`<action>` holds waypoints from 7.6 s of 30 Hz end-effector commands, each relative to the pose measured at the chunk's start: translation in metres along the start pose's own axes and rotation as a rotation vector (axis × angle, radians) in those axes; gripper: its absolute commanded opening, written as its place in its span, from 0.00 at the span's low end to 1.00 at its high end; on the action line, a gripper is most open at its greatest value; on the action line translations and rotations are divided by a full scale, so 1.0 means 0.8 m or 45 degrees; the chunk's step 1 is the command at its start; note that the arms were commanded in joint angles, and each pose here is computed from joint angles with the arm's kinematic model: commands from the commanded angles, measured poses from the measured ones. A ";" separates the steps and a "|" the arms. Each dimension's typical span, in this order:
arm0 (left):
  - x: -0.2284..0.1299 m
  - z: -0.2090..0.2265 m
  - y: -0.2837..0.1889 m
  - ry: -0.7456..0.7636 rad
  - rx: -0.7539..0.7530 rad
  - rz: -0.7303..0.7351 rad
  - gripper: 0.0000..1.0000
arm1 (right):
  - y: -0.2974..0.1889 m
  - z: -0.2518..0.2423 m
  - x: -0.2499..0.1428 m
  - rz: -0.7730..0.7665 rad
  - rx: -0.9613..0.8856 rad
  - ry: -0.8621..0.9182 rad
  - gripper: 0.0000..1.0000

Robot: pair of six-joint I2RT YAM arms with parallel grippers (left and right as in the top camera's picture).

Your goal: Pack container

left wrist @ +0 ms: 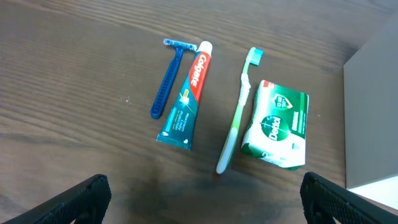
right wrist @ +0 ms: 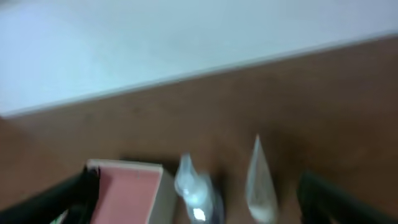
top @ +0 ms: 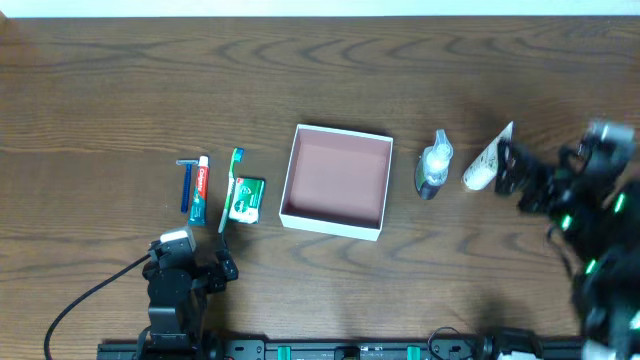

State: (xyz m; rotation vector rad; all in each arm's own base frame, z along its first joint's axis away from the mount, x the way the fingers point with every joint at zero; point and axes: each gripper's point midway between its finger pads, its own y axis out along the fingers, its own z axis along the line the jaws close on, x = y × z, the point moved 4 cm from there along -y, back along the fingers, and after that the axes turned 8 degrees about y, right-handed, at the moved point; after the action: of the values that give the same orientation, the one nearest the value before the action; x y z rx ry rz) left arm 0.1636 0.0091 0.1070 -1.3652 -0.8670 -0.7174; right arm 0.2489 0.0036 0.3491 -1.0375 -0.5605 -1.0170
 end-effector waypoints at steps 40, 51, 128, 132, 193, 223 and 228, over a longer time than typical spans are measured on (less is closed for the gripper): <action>-0.004 0.000 0.003 0.007 0.001 0.007 0.98 | 0.121 -0.052 0.029 0.529 -0.649 0.046 0.01; -0.004 0.000 0.003 0.007 0.001 0.007 0.98 | 0.011 0.153 0.049 0.287 -0.004 -0.203 0.01; -0.004 0.000 0.003 0.007 0.001 0.007 0.98 | 0.226 -0.014 -0.177 1.106 -0.657 -0.276 0.65; -0.004 0.000 0.003 0.007 0.001 0.007 0.98 | 0.230 -0.017 -0.186 1.109 -0.650 -0.258 0.56; -0.004 0.000 0.003 0.007 0.001 0.007 0.98 | 0.199 0.151 -0.242 0.924 -0.478 -0.289 0.66; 0.018 -0.002 0.002 -0.007 -0.007 -0.103 0.98 | 0.018 -0.060 0.045 0.144 -0.782 0.240 0.99; 0.046 -0.002 -0.014 -0.043 -0.012 -0.165 0.98 | 0.018 -0.061 0.044 0.144 -0.787 0.258 0.99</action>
State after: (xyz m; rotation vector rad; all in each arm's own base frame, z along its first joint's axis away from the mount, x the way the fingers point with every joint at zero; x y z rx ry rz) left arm 0.1735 0.0085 0.1264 -1.3450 -0.9530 -0.7886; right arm 0.2746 -0.0510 0.3487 -1.4643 -0.0116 -1.2069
